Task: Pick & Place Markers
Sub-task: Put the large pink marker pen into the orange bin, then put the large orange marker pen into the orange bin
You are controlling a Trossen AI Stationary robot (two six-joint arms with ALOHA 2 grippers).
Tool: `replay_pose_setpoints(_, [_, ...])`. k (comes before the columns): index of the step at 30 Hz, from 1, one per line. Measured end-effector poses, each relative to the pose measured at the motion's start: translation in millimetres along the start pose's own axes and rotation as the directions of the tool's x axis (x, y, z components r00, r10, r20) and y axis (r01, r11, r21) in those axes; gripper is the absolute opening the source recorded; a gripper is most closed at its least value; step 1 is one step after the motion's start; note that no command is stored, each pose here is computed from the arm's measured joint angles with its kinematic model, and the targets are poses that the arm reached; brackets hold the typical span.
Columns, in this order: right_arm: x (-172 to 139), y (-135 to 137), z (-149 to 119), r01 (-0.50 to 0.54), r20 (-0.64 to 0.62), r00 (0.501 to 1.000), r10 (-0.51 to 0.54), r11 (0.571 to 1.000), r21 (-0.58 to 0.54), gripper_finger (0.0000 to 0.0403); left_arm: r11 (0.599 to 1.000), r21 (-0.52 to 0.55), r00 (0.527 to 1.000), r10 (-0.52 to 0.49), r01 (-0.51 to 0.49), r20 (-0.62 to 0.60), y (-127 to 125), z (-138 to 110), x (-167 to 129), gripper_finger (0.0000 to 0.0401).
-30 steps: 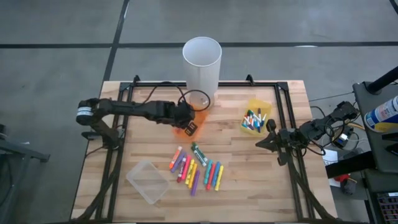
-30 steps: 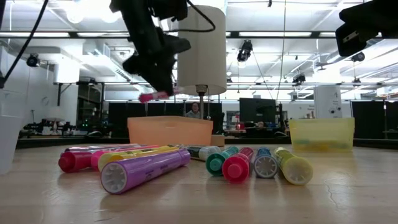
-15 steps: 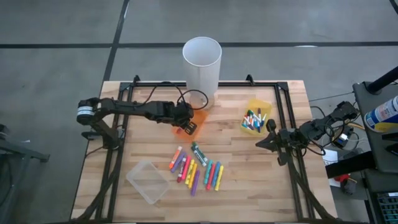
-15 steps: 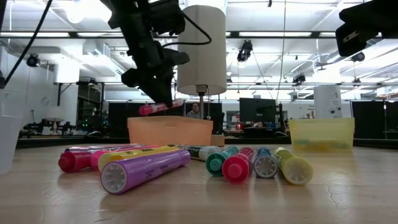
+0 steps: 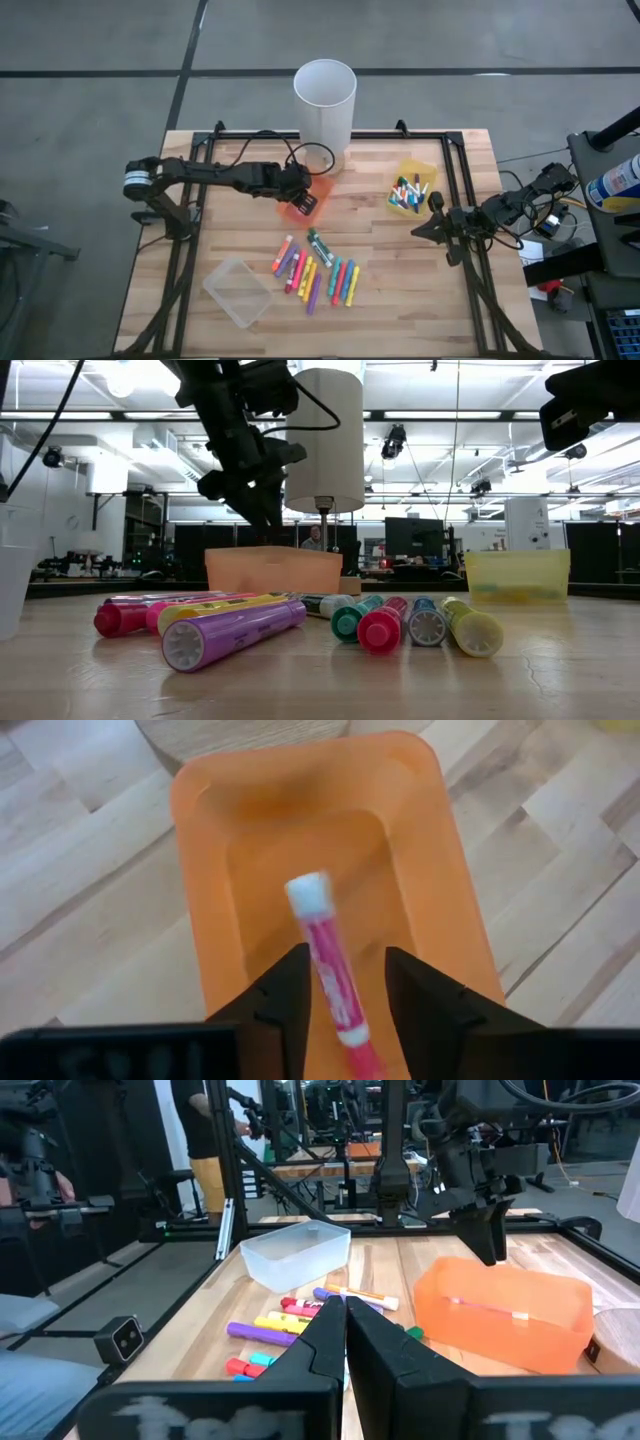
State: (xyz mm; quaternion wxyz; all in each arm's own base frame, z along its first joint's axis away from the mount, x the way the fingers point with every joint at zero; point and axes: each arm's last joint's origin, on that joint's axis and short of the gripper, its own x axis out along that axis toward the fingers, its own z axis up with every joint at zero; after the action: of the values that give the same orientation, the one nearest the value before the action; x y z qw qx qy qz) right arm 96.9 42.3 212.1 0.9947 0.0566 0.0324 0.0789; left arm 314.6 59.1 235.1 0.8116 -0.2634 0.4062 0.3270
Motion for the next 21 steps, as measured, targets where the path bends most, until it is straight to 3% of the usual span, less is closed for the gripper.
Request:
replay_pose_setpoints(9, [0.0,-0.1,0.0,0.000,0.000,1.000,0.000,1.000,0.000,0.0009,1.000,0.005,1.000,-0.019,0.019,-0.007,-2.3,2.5,-3.3,0.0142])
replay_pose_setpoints(17, [0.0,0.0,0.0,0.000,0.000,1.000,0.000,1.000,0.000,0.0009,0.991,0.015,0.990,-0.136,0.137,-0.046,-24.4,-1.3,-24.9,0.0142])
replay_pose_setpoints(21, [0.0,0.0,0.0,0.000,0.000,1.000,0.000,1.000,0.000,0.0009,0.989,0.038,0.985,-0.141,0.145,-0.096,-37.4,-13.0,-36.8,0.0142])
